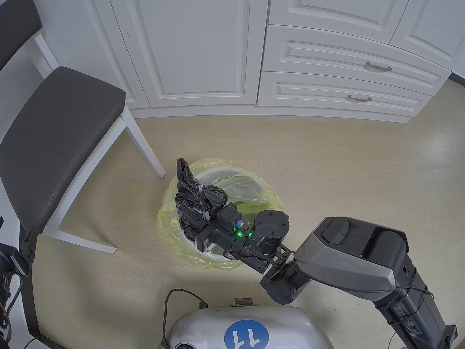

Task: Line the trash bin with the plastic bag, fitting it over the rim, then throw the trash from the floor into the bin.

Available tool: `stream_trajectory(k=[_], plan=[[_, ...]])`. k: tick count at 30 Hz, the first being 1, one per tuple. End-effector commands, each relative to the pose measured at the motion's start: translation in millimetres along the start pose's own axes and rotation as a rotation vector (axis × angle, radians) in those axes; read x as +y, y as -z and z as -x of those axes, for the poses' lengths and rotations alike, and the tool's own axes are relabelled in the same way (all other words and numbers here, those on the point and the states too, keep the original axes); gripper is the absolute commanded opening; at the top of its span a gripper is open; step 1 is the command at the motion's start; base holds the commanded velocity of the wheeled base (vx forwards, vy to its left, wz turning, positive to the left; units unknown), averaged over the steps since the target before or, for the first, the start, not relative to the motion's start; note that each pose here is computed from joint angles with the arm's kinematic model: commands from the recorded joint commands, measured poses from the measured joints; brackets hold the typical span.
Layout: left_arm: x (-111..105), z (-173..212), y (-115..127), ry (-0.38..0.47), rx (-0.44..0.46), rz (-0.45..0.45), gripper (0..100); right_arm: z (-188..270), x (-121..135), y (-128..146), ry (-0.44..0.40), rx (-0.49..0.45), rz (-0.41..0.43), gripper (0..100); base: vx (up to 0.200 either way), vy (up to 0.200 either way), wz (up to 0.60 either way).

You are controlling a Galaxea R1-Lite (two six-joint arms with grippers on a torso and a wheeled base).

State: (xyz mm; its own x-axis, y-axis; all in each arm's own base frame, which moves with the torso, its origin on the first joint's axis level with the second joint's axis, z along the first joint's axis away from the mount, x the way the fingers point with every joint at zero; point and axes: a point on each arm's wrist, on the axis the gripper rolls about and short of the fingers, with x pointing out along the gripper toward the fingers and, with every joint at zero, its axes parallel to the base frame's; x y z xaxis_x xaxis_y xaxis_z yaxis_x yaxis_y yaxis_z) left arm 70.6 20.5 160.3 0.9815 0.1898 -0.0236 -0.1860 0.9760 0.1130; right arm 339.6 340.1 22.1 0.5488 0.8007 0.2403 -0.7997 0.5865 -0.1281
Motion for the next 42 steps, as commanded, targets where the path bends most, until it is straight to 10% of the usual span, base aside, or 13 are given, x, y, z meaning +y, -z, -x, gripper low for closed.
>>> stream_trajectory(k=[1,14,21,25,42], plan=[[0.0,0.5,-0.1,-0.001,-0.005,-0.001,100,0.6,-13.1,12.9,0.023,0.035,-0.001,0,0.000,0.000,0.00],[0.1,0.4,0.4,-0.002,-0.002,-0.004,100,-14.0,-80.4,34.7,0.160,0.026,-0.040,0,0.000,0.000,0.00],[-0.7,2.6,3.3,-0.001,0.001,0.003,100,-13.4,-78.6,-37.5,0.178,-0.050,-0.227,0,0.000,0.000,0.00],[-1.1,3.6,5.4,0.000,0.008,0.007,100,5.3,-75.0,-76.3,0.189,0.073,-0.320,0,0.000,0.000,0.00],[-1.3,5.8,6.0,-0.002,-0.001,0.000,100,-4.9,-67.8,-100.0,0.219,0.194,-0.526,0,0.000,0.000,0.00]])
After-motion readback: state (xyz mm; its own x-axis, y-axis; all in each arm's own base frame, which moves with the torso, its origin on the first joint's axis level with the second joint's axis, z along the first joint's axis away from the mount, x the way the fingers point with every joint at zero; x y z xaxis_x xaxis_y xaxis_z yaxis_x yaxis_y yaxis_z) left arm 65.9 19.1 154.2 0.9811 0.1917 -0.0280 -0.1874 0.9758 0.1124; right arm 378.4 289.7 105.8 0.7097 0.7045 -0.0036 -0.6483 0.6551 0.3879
